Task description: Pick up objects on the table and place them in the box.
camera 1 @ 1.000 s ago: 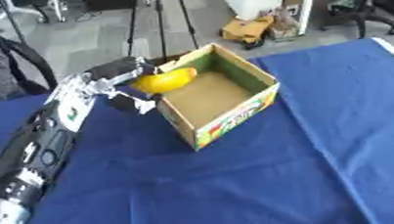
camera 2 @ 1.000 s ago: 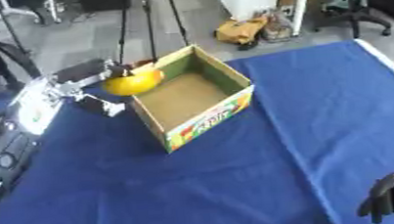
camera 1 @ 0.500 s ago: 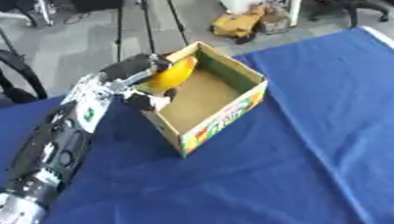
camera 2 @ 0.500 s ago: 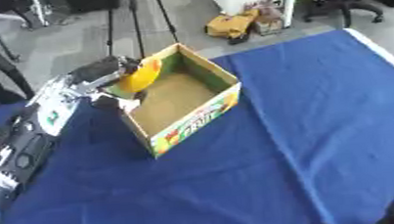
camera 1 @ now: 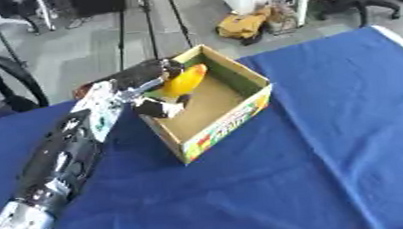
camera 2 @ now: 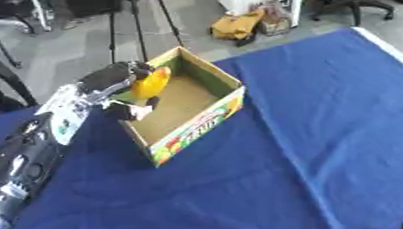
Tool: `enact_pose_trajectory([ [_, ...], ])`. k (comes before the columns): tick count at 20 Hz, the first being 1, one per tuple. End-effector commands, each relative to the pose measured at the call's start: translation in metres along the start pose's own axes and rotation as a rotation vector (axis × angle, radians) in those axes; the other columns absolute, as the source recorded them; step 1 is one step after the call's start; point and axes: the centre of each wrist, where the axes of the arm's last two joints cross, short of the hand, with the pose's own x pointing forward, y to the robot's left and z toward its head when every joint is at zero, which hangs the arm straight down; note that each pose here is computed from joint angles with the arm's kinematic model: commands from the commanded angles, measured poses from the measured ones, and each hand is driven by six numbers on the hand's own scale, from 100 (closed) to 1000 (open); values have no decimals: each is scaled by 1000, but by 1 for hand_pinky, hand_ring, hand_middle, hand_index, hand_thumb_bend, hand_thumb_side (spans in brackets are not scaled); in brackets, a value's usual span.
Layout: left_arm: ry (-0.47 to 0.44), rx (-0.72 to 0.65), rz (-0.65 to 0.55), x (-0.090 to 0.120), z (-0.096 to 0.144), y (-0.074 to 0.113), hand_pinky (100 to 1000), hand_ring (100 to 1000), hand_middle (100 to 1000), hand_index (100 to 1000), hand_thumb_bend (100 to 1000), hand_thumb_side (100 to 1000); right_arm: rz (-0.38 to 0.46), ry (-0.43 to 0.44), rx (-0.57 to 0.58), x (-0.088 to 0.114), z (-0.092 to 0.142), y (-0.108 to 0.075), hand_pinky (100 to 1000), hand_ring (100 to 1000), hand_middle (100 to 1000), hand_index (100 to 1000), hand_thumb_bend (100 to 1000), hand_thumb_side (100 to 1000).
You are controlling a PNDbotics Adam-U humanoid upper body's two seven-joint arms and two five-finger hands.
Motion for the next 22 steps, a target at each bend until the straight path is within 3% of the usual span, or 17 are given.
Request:
enact_pose_trajectory([
  [1, -31, -42, -85, -3, 0, 18, 658, 639, 641, 792, 100, 639, 28, -20, 14, 10, -4, -2, 520, 379, 326, 567, 100, 822],
  [2, -38, -68, -99, -3, 0, 18, 661, 643, 648, 793, 100, 678, 28, -20, 14, 11, -5, -3, 520, 379, 326, 567, 100, 823],
  [7, -47, -114, -140, -3, 0, 16, 661, 643, 648, 793, 100, 678, 28, -21, 14, 11, -5, -3, 520, 379, 326, 567, 100, 823],
  [8, -50, -124, -145, -3, 1, 14, 670, 667, 663, 789, 100, 804, 28, -21, 14, 11, -5, -3, 520, 379, 326, 567, 100, 823],
  [9, -54, -144, -154, -3, 1, 13, 671, 667, 662, 788, 100, 812, 29, -21, 14, 12, -6, -3, 520, 379, 326, 567, 100, 823],
  [11, -68, -193, -175, -2, 0, 10, 674, 664, 651, 777, 100, 972, 29, -21, 13, 12, -6, -4, 520, 379, 326, 567, 100, 824],
  [12, -78, -224, -186, -2, 0, 9, 673, 665, 655, 776, 100, 1000, 29, -21, 13, 12, -6, -4, 520, 379, 326, 567, 100, 824],
  [19, -107, -339, -245, -2, 0, 7, 674, 681, 678, 774, 100, 1000, 28, -19, 12, 12, -6, -4, 519, 379, 325, 567, 100, 824],
  [22, -108, -341, -256, -3, 1, 8, 685, 723, 735, 810, 122, 1000, 28, -19, 12, 12, -6, -4, 520, 379, 325, 567, 100, 824],
])
